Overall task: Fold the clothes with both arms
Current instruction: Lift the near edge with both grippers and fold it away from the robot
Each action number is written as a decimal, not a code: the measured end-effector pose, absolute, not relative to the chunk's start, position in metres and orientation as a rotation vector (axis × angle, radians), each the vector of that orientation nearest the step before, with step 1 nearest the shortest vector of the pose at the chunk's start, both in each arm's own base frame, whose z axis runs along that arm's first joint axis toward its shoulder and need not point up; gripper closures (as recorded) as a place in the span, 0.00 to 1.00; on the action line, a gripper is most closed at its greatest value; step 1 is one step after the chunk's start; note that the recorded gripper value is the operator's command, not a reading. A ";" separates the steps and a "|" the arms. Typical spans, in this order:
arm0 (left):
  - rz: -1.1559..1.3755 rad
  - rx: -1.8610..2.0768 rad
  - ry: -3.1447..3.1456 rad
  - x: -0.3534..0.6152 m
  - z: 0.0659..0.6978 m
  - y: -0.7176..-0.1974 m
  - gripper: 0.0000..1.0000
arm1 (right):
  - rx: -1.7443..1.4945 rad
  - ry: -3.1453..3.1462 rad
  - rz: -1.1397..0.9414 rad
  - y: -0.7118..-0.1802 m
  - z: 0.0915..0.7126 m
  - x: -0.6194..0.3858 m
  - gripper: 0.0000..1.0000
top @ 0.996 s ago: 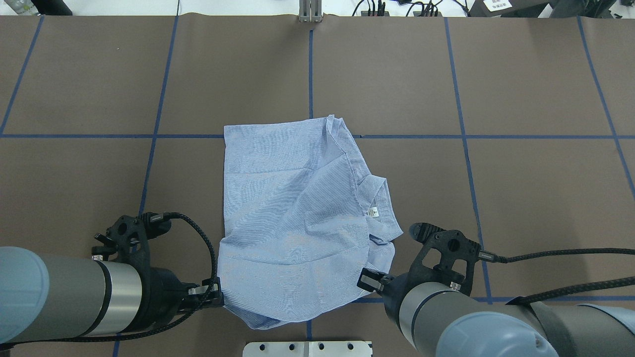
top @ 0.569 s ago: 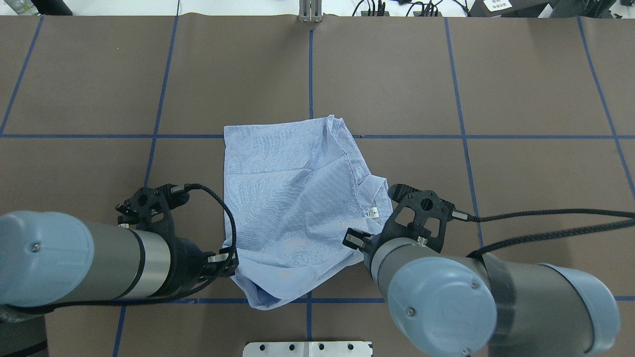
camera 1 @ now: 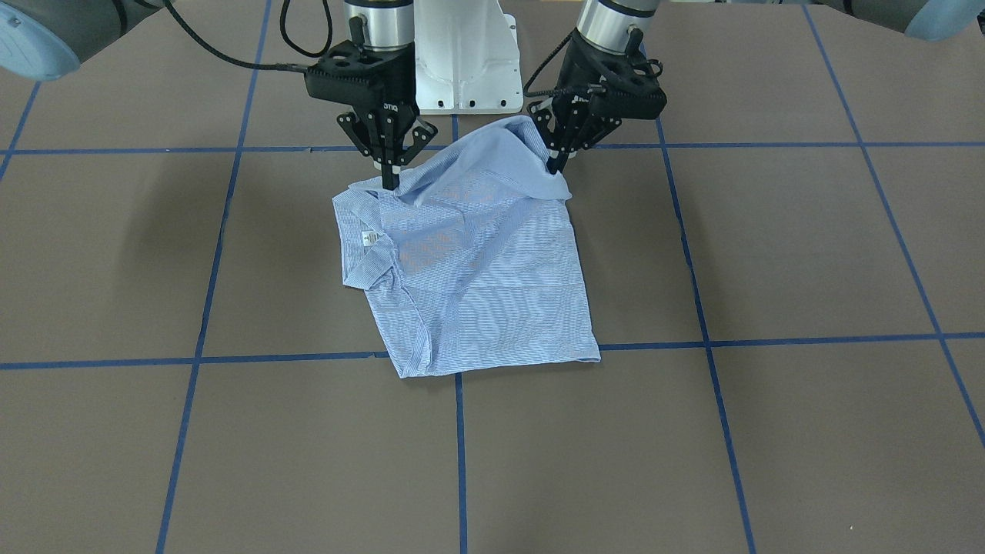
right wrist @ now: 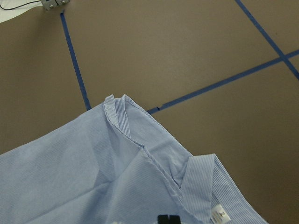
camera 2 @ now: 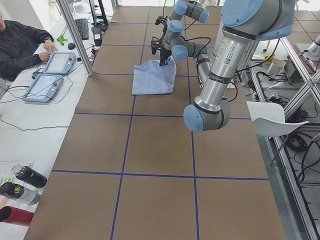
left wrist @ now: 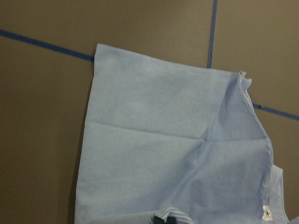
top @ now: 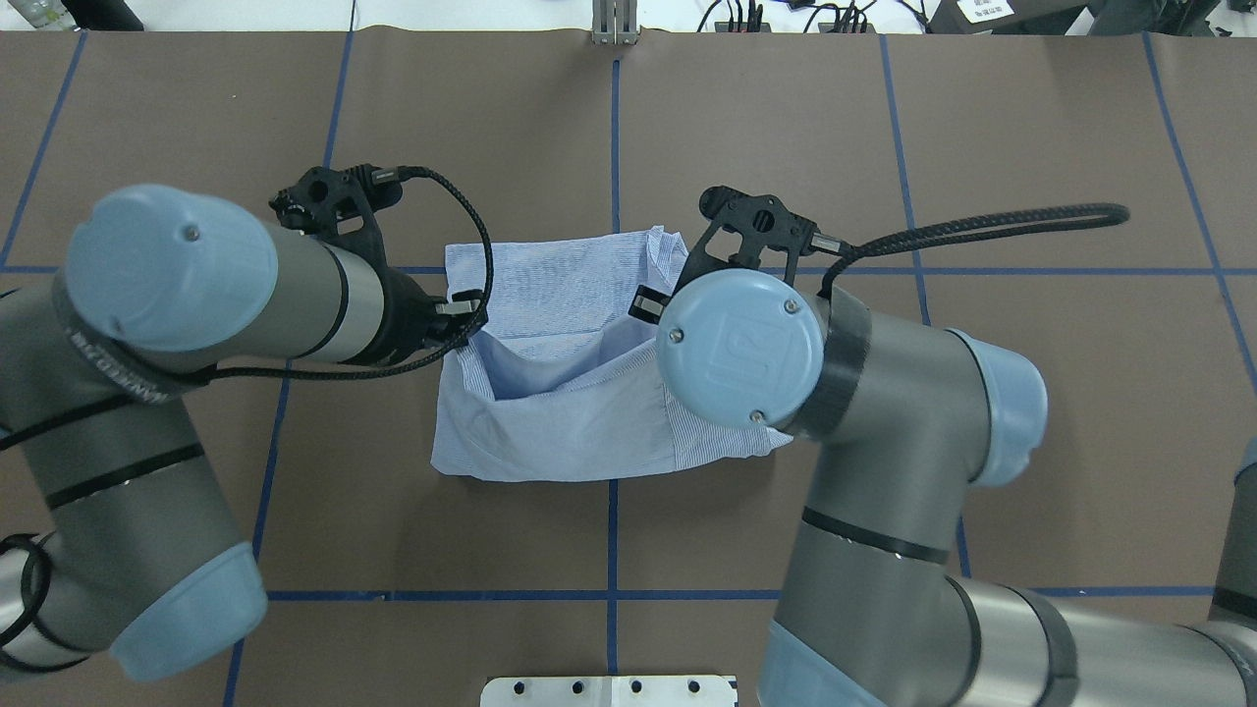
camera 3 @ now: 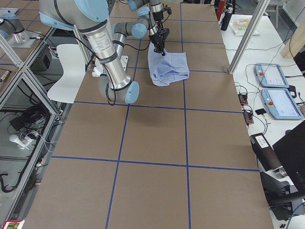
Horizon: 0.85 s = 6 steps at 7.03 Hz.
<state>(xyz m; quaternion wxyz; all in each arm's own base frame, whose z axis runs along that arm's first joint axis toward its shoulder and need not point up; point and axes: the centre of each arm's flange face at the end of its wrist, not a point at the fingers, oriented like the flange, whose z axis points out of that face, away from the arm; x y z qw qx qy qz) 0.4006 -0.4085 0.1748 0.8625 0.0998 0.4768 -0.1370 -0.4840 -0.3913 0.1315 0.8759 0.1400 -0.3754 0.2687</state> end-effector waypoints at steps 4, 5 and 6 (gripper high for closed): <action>-0.266 0.309 0.875 0.453 0.229 -0.523 1.00 | 0.314 -0.726 0.545 -0.527 0.178 -0.557 1.00; -0.256 0.339 0.855 0.470 0.246 -0.546 1.00 | 0.320 -0.709 0.531 -0.546 0.196 -0.568 1.00; -0.238 0.362 0.836 0.477 0.260 -0.562 1.00 | 0.323 -0.692 0.512 -0.555 0.208 -0.575 1.00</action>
